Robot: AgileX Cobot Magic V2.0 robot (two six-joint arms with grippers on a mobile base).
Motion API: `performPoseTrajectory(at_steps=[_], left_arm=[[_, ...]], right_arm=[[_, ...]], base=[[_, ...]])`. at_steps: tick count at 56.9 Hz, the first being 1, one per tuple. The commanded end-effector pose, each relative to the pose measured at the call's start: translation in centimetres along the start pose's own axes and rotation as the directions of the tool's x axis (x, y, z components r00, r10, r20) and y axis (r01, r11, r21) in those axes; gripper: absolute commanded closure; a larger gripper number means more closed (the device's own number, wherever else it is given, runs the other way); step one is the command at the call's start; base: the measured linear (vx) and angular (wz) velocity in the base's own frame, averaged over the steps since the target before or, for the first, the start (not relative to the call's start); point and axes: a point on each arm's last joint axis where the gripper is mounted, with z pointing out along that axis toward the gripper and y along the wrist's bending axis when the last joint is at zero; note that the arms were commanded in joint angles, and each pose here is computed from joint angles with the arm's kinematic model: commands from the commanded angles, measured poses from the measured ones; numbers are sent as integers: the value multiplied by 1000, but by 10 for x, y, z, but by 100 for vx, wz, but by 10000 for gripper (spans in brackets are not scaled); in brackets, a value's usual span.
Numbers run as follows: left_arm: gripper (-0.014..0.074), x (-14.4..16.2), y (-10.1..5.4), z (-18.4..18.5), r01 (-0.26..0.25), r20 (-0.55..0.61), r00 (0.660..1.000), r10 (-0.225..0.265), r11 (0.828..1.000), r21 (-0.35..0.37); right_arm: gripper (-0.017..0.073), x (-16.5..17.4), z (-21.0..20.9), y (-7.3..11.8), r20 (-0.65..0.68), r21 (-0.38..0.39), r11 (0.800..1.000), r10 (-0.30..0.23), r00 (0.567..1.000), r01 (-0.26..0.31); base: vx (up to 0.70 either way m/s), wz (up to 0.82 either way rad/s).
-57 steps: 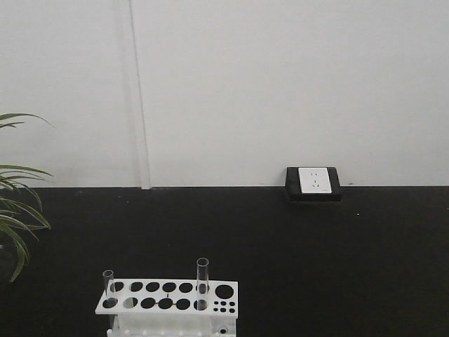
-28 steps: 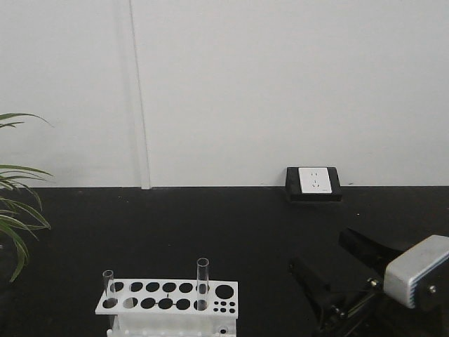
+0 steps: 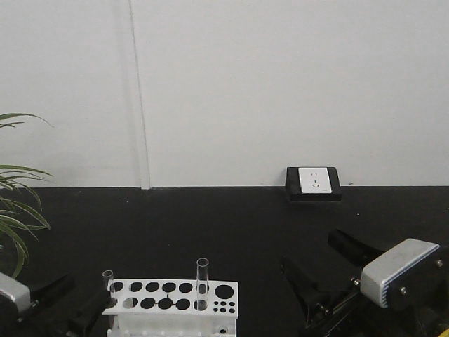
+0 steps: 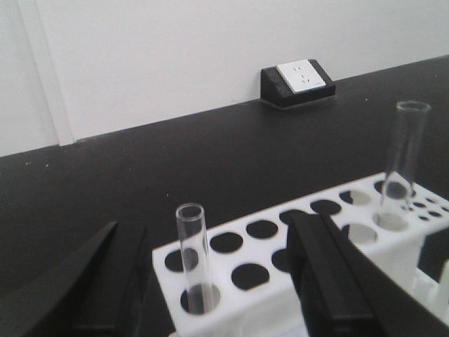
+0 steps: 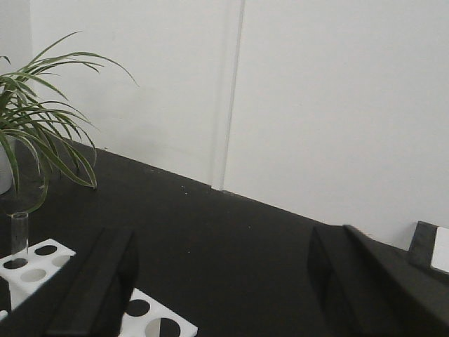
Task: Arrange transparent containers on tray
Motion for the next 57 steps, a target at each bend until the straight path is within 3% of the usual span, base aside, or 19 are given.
performPoseTrajectory(at_steps=[1, 16, 42, 48, 57], left_arm=[[70, -17, 0, 16, 9, 125, 992, -12, 1000, 23], [70, 1, 7, 45, 29, 84, 996, -31, 999, 28], [80, 7, 14, 75, 32, 101, 994, -36, 999, 34], [139, 10, 14, 76, 36, 99, 994, -39, 999, 35], [354, 8, 13, 76, 36, 130, 991, -41, 998, 43]], right_arm=[[8, -21, 1, -1, 135, 10, 1000, -28, 991, 27], [8, -21, 1, -2, 135, 15, 999, -31, 990, 30], [8, -22, 1, -3, 136, 26, 999, -32, 990, 29], [8, -22, 1, -4, 136, 37, 999, -28, 990, 23], [8, -22, 1, -4, 136, 37, 999, -28, 990, 23]], base=[[0, 0], [0, 0], [0, 0], [0, 0], [0, 0]])
